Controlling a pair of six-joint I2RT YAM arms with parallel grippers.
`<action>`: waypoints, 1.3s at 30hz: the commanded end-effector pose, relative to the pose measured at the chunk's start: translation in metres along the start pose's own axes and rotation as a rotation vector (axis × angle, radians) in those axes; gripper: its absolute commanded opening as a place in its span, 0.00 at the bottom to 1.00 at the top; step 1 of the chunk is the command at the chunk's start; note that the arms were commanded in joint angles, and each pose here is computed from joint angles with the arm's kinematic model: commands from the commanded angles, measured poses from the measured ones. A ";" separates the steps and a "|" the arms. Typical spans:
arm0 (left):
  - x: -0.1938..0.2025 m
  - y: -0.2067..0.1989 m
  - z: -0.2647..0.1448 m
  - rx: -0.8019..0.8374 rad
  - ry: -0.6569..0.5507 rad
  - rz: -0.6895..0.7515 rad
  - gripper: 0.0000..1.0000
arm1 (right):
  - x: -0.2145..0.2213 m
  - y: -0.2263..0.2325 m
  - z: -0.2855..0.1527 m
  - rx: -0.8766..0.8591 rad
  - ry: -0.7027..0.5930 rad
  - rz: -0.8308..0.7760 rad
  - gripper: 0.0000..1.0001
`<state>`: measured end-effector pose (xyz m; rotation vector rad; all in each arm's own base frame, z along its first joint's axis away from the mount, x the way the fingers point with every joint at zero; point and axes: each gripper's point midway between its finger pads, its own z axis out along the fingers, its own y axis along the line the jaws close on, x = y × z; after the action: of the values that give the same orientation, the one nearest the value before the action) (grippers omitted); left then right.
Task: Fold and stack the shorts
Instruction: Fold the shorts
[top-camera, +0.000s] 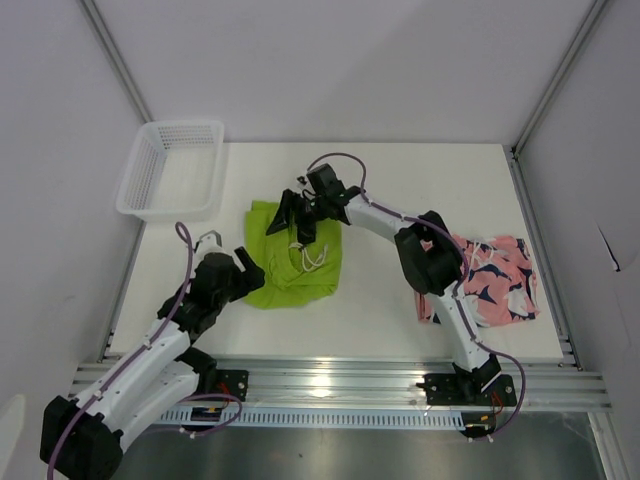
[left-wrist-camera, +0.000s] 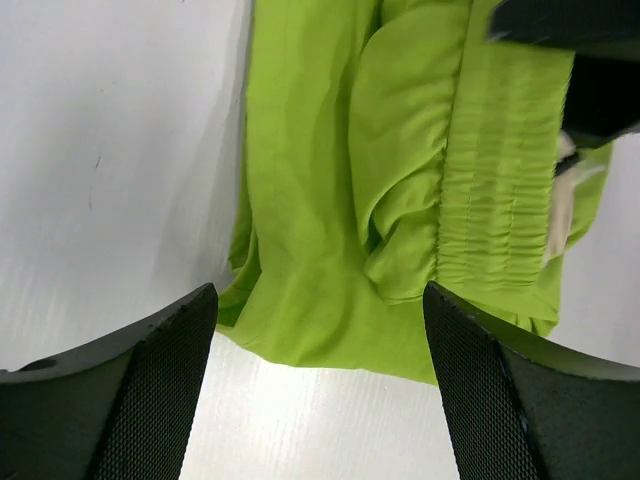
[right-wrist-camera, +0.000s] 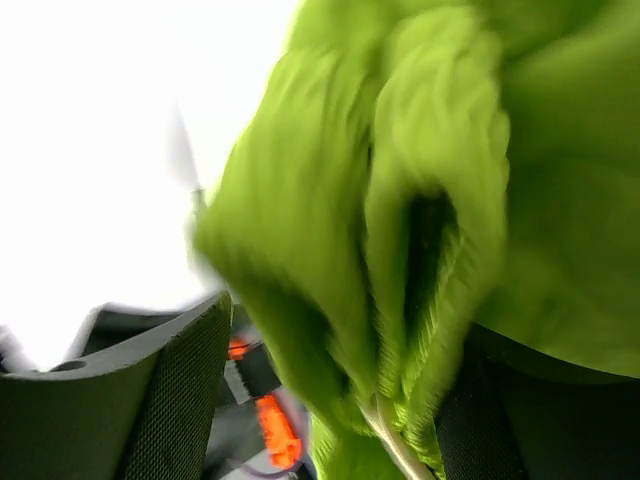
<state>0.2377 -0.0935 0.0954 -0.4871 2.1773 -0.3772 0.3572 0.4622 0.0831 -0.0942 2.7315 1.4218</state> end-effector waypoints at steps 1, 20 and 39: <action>-0.009 -0.001 -0.005 -0.034 -0.002 0.014 0.85 | -0.004 0.104 -0.047 -0.286 -0.056 -0.122 0.75; -0.059 -0.010 -0.029 -0.042 -0.120 0.041 0.87 | -0.012 0.103 -0.089 -0.312 -0.126 -0.171 0.79; -0.071 -0.068 0.046 0.061 -0.024 0.083 0.82 | -0.052 -0.072 -0.146 0.196 -0.330 -0.188 0.94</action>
<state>0.3069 -0.1135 0.1279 -0.4049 2.2010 -0.3509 0.3957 0.3144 0.1272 -0.0718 2.5165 1.0576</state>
